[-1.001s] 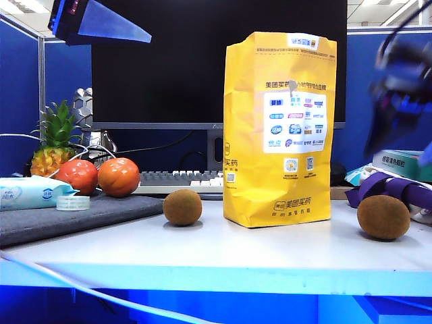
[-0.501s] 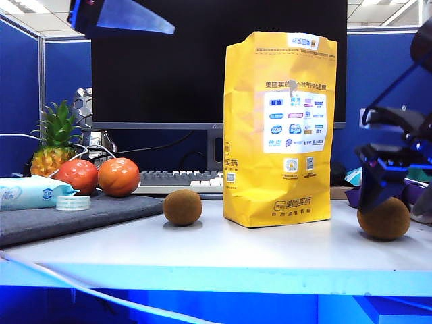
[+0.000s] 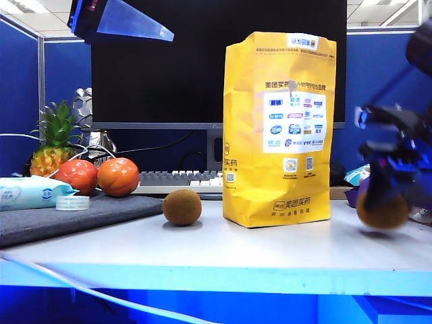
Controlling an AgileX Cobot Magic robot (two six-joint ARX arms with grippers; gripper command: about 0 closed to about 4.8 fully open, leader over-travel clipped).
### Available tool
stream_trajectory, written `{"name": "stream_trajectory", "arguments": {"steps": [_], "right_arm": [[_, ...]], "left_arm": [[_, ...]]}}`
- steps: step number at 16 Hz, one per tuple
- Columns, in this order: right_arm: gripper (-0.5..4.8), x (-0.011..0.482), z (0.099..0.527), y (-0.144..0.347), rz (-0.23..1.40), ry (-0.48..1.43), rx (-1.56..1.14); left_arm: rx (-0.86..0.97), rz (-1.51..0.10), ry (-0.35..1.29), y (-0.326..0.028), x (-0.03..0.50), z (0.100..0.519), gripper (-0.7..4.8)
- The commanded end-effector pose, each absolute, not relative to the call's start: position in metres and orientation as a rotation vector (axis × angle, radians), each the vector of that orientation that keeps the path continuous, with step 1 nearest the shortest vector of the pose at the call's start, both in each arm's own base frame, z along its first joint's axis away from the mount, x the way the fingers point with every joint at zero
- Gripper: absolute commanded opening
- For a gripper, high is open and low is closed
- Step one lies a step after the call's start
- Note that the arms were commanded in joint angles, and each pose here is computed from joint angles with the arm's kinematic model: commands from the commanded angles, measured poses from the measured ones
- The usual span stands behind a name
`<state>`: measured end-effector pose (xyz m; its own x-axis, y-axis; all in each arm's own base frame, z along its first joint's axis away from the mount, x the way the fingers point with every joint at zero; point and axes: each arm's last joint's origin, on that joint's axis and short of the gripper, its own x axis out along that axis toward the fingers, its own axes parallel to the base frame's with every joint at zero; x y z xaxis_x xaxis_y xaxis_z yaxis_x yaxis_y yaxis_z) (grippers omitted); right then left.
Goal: Pick up the kiwifruit and throw it into the yellow paper bag.
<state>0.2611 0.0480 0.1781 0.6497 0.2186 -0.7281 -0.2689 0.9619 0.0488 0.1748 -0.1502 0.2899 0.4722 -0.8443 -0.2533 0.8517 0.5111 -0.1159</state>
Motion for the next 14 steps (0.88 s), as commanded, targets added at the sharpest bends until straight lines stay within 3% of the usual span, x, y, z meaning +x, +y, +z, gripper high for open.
{"name": "stream_trajectory", "arguments": {"steps": [1,7,11,14], "right_arm": [[0.52,0.268,0.232,0.049,0.31,0.753,-0.16],[0.53,0.238,0.383,0.043,0.257,0.412,-0.208],[0.53,0.233,0.421,0.057,0.746,0.198,-0.04],[0.54,0.256,0.411,0.068,0.809,0.181,-0.038]], "left_arm": [[0.07,-0.94,0.18,-0.143,0.17,0.305,4.79],[0.069,-0.701,-0.049,-0.115,0.145,0.341,4.79],[0.058,-0.673,-0.153,-0.108,0.138,0.353,4.79],[0.062,-0.674,-0.149,-0.108,0.138,0.353,4.79]]}}
